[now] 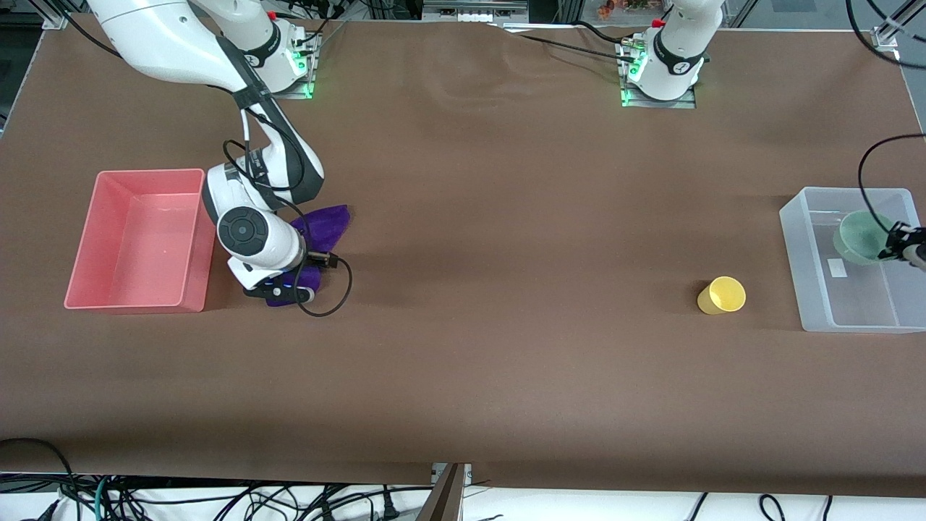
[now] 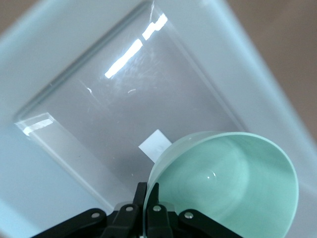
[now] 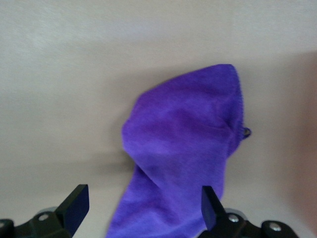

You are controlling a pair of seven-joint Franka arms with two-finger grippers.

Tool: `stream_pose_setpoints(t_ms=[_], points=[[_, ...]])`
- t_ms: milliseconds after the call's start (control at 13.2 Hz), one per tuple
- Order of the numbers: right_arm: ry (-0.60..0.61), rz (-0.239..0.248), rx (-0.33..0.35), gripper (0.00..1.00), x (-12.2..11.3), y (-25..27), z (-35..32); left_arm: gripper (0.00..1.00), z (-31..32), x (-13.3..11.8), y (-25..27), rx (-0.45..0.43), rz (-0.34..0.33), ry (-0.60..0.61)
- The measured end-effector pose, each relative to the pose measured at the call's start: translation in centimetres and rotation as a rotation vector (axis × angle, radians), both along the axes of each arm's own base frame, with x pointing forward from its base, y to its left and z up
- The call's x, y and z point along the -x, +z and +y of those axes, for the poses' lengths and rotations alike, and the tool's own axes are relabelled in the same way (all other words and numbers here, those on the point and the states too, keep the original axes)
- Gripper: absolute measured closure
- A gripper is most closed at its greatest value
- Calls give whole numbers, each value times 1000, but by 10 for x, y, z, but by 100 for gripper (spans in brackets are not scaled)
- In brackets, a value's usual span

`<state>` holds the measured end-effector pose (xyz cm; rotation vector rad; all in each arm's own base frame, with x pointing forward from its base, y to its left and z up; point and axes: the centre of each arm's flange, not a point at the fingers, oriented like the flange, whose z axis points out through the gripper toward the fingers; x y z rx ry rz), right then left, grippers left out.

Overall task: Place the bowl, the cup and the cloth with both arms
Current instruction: 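Lower the green bowl into the clear bin and open the left gripper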

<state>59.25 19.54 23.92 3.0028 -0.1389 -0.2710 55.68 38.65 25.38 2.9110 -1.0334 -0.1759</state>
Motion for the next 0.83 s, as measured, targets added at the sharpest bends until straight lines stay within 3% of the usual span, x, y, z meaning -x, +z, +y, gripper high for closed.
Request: stream_pose_setpoints(t_ms=[228, 303, 531, 683, 834], points=[[-5, 44, 24, 0, 6, -17, -13, 97, 18, 5, -58, -1, -30, 11], [-7, 65, 31, 0, 11, -27, -16, 91, 19, 4, -61, -1, -36, 14], [-13, 107, 44, 0, 17, -54, -23, 60, 17, -6, -44, 7, -47, 17], [-16, 110, 44, 4, 17, -64, -26, 41, 11, -17, 5, 19, -34, 7], [-13, 111, 42, 30, 17, -71, -28, 18, -16, -30, 74, 46, -8, -4]])
